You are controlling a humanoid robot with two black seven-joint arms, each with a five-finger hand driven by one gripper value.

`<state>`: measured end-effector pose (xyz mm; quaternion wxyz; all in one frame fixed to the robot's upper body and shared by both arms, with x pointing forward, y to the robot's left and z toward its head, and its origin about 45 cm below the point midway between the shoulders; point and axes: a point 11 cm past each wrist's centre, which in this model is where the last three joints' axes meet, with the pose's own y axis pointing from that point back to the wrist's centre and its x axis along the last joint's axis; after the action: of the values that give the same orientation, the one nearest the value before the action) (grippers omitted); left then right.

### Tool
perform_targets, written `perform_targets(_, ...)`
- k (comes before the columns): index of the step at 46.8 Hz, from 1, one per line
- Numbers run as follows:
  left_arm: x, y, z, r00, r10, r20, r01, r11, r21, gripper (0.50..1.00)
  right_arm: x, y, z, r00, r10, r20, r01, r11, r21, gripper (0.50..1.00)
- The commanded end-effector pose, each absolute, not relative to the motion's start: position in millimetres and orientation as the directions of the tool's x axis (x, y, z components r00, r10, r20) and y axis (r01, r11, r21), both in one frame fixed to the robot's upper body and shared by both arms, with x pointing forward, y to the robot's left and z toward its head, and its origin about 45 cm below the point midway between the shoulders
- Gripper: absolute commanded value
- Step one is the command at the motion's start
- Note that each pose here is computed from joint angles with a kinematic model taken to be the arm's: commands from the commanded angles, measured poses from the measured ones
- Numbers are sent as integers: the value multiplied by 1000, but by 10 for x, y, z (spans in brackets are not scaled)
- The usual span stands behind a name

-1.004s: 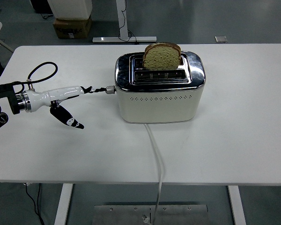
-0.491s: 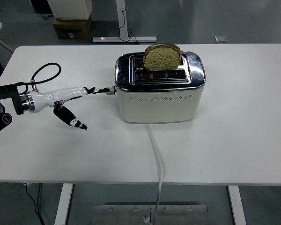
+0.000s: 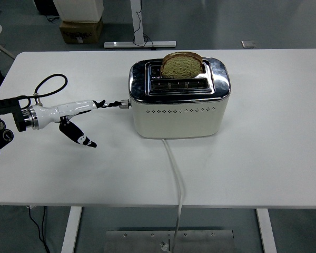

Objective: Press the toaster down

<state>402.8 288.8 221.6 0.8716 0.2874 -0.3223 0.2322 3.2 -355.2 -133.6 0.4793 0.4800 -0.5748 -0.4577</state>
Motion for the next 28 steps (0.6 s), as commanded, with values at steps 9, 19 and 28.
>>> perform_targets(9,4013,2849,2179,691,220,688,-583,732,352,1000,29,-3553,-1336,-80,-990,112,-113,121,986,998)
perform_targets(19,4020,2851,2167,692,222,687,-585,730,353,1000,38,-3553,-1336,-80,-991,112,-114,121,986,1000)
perform_targets(28,4020,2860,2102,697,230,679,-589,724,359,1000,29,-3553,-1336,-80,-990,112,-113,121,986,998)
